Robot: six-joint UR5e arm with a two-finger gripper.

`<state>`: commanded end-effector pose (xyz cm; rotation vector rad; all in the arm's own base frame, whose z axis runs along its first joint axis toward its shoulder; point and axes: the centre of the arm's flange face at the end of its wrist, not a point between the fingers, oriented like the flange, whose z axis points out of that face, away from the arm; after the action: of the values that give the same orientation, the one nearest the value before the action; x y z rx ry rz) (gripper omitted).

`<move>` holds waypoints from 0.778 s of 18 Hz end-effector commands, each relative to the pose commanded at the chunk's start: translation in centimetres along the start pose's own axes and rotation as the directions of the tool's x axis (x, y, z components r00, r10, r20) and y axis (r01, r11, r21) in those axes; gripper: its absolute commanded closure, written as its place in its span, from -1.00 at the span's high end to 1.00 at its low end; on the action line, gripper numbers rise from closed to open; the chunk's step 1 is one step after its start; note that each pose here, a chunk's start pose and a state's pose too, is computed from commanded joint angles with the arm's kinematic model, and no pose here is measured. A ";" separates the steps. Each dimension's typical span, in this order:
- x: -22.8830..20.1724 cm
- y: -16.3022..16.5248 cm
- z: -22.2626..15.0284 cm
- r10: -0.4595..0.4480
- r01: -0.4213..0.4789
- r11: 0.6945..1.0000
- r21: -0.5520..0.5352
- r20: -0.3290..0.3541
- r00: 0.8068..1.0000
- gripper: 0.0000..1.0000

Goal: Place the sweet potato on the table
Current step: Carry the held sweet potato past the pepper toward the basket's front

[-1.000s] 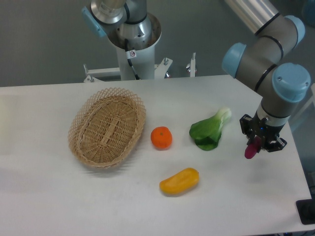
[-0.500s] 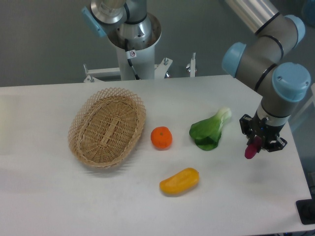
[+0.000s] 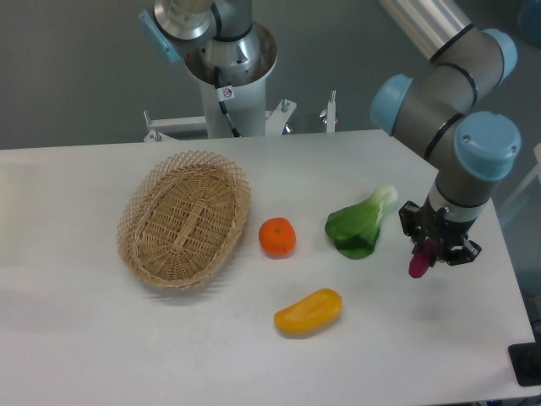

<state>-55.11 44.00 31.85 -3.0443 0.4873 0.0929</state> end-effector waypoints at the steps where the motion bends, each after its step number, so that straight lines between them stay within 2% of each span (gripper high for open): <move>1: 0.1 -0.2 -0.1 -0.014 0.014 1.000 0.001 0.003 1.000 -0.58; 14: 5.2 -11.5 0.5 -0.071 0.071 0.997 0.014 -0.007 0.997 -0.58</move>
<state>-46.62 53.34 31.53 -3.0450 0.3779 0.0765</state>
